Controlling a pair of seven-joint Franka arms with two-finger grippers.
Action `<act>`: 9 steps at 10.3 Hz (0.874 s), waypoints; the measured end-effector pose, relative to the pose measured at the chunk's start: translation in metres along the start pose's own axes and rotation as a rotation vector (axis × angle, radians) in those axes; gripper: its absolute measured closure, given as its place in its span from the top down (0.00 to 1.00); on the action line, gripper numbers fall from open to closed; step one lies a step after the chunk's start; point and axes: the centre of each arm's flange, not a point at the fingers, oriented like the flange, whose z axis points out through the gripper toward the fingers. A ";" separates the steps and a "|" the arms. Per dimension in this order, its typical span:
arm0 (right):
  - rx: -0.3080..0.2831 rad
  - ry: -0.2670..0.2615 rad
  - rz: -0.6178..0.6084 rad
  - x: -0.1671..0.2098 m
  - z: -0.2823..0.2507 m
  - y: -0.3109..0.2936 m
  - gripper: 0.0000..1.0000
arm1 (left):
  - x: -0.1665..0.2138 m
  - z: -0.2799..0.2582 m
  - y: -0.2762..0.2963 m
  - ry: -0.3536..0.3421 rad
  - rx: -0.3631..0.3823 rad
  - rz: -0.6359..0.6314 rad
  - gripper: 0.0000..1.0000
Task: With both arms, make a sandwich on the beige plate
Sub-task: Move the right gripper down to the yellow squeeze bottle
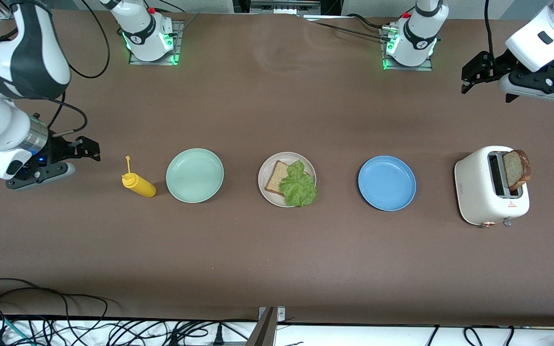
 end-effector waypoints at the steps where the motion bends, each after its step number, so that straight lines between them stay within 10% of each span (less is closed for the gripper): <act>1: 0.027 0.039 -0.109 -0.005 0.014 0.013 1.00 | 0.000 0.000 0.000 0.000 0.000 0.000 1.00; 9: 0.404 0.363 -0.613 -0.055 0.173 0.091 1.00 | 0.000 0.000 -0.001 0.000 0.000 -0.002 1.00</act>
